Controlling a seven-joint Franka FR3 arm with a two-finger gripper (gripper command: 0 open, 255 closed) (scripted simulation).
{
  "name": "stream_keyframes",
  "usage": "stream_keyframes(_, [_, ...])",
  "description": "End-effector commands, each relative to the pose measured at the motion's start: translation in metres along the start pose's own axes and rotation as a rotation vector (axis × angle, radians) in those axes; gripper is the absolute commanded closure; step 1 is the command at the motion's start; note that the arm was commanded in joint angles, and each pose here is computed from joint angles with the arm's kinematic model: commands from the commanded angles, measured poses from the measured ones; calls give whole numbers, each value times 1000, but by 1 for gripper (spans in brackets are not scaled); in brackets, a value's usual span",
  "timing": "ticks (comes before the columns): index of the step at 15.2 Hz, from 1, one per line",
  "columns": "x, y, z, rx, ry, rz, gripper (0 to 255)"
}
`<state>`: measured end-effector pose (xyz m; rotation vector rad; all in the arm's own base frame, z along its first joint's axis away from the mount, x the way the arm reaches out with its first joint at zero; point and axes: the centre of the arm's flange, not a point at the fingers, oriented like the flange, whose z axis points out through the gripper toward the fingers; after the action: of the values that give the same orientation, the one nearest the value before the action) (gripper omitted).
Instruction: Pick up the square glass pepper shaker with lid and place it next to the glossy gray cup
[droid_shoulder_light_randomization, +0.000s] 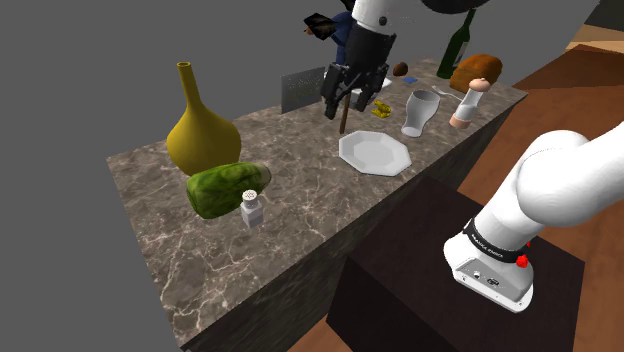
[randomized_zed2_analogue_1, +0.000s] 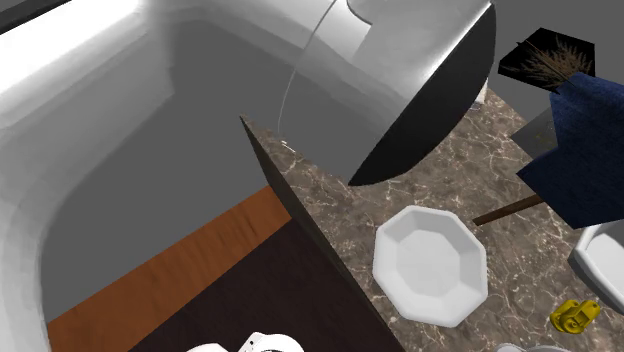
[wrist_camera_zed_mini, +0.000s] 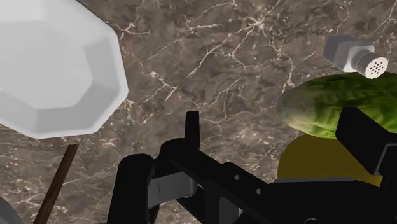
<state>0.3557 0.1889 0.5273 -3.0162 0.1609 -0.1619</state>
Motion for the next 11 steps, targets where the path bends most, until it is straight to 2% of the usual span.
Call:
stream_keyframes(1, [3, -20, 18, 1, -4, 5, 0])
stream_keyframes(11, [18, -125, 98, -1, -24, 28, 0])
